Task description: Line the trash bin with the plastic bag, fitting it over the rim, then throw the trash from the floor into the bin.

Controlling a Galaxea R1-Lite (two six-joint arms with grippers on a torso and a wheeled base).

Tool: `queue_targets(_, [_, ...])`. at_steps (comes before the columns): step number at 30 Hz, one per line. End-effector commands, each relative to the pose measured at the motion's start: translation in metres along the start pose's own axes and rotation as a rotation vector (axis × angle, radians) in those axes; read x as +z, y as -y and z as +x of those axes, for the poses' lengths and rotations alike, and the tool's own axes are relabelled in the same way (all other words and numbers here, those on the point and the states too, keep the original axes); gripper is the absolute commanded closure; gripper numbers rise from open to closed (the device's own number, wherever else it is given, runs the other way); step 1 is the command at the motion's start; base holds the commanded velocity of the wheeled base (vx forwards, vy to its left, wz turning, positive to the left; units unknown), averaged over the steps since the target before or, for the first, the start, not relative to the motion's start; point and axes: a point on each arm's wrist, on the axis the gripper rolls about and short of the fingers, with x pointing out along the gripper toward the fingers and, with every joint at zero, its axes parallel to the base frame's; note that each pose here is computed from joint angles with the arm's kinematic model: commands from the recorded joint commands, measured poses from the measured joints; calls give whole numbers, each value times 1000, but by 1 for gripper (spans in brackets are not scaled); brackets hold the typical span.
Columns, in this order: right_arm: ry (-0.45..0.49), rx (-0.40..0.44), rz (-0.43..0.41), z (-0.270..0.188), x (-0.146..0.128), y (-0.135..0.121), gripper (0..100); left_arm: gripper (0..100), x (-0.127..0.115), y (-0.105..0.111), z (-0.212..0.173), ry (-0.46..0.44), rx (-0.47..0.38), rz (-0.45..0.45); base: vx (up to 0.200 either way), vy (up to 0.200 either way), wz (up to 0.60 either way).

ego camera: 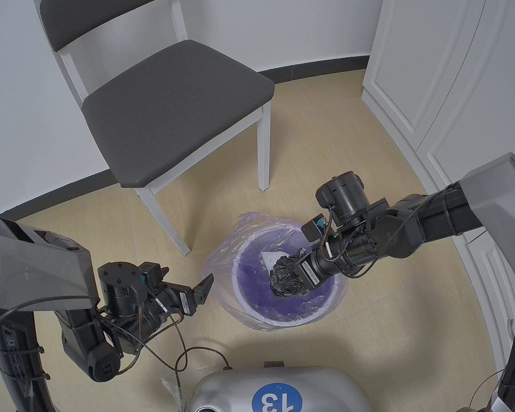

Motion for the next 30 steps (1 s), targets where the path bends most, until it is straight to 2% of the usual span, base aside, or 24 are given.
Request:
queue_targets(1, [-22,-5,-26,-15,-11,2,100,0,0,1,0,10,-5,0,0,0,0])
queue_targets(7, [-63,-4,-23,18,-18,5,100,0,0,2,1,11,-6,1,0,0,0])
queue_targets(15, [-56,-7,-21,57,-8,11,100,0,-2,1,3,6,-4,2,0,0,0])
queue_targets(27, [-82,-4,-33,73,-8,12,100,0,-5,0,5,-3,2,2,0,0,0])
queue_targets(28, [-81,-4,-35,72,-7,12,0,0,-5,0,5,-3,2,2,0,0,0])
queue_targets(30, [-75,-5,-39,72,-6,12,0,0,-5,0,5,-3,2,2,0,0,0])
